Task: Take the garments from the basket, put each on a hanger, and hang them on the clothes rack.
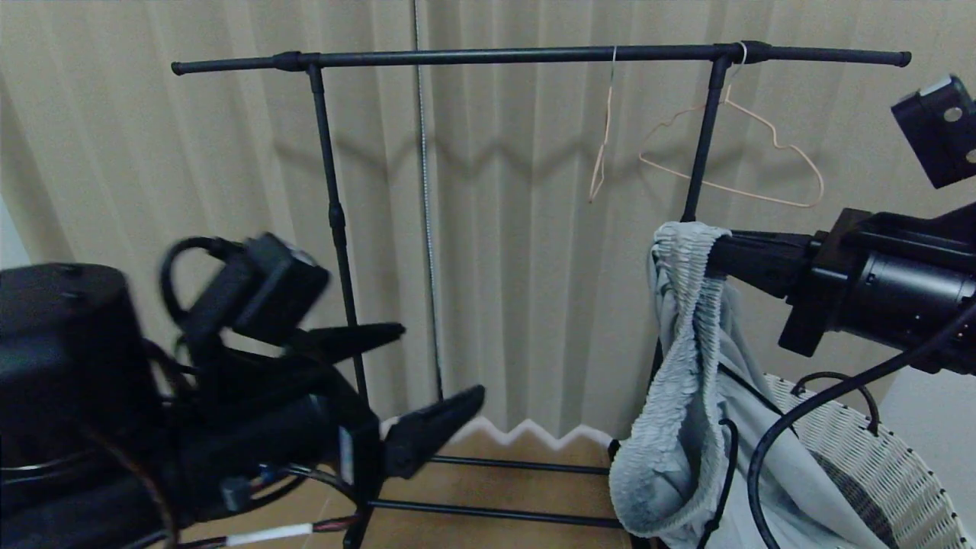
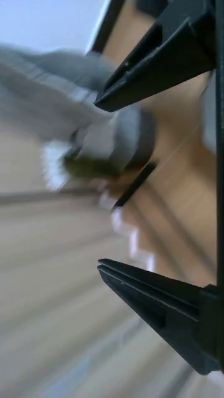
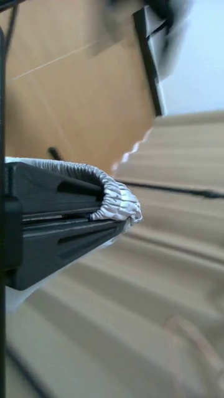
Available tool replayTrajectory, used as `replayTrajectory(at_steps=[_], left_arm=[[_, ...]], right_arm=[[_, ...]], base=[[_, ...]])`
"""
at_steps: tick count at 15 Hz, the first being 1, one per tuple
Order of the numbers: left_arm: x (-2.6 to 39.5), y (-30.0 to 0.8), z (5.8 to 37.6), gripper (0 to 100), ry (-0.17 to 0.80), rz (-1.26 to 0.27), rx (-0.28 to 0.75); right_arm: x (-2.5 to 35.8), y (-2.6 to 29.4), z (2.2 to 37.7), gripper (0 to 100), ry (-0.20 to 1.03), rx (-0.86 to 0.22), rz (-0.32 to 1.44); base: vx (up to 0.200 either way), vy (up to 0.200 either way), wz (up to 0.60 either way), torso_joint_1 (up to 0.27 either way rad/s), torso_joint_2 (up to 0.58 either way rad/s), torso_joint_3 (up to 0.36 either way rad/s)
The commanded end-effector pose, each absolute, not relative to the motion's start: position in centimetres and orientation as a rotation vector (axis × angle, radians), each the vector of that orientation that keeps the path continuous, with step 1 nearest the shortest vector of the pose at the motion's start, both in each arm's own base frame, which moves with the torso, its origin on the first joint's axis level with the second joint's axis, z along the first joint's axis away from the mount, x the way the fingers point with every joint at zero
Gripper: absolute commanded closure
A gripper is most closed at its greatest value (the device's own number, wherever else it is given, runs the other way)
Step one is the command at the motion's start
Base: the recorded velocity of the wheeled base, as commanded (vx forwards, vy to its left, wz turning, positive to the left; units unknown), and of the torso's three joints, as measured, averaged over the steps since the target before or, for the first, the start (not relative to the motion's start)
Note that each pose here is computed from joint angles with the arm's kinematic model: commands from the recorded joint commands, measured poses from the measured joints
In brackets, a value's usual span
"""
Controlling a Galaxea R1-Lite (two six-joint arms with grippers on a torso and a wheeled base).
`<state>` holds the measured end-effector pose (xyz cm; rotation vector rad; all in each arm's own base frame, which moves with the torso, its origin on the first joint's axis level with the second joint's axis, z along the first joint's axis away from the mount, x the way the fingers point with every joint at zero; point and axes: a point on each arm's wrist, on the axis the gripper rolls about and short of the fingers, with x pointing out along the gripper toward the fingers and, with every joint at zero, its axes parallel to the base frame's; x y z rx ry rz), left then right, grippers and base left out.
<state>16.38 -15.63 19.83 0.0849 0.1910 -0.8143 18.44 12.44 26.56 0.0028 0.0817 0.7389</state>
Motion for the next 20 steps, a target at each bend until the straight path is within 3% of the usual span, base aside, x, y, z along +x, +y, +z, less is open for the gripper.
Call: replayTrajectory(at_steps=[1,4,9,16,20], left_arm=[[17.6,-21.4,15.3,0,0.349,-0.889,0.131],[18.3,-25.3,13.6,0,0.417,-0.928,0.003],[19.0,-27.0,11.2,0,0.433,-0.942,-0.029],[18.8,-26.3,8.3,0,0.516,-0.906,0.019],[17.8,-24.8,7.4,0,0.478,-0.913,-0.006]], right_arm=[[19.2,13.4,26.1,100,0.104,0.001,0.756],[18.9,13.6,26.7,100,0.078,0.064,0.863],[18.4,14.2,26.8,100,0.07,0.07,0.915],[17.8,14.0,27.5,100,0.025,0.076,0.933],[17.6,13.9,27.6,100,0.018,0.077,0.933]], base=[[0.0,0.0,0.0,0.0,0.0,0.0],[0.0,0.0,0.0,0.0,0.0,0.0],[0.0,0.0,0.0,0.0,0.0,0.0],[0.0,0.0,0.0,0.0,0.0,0.0],[0.0,0.0,0.0,0.0,0.0,0.0]])
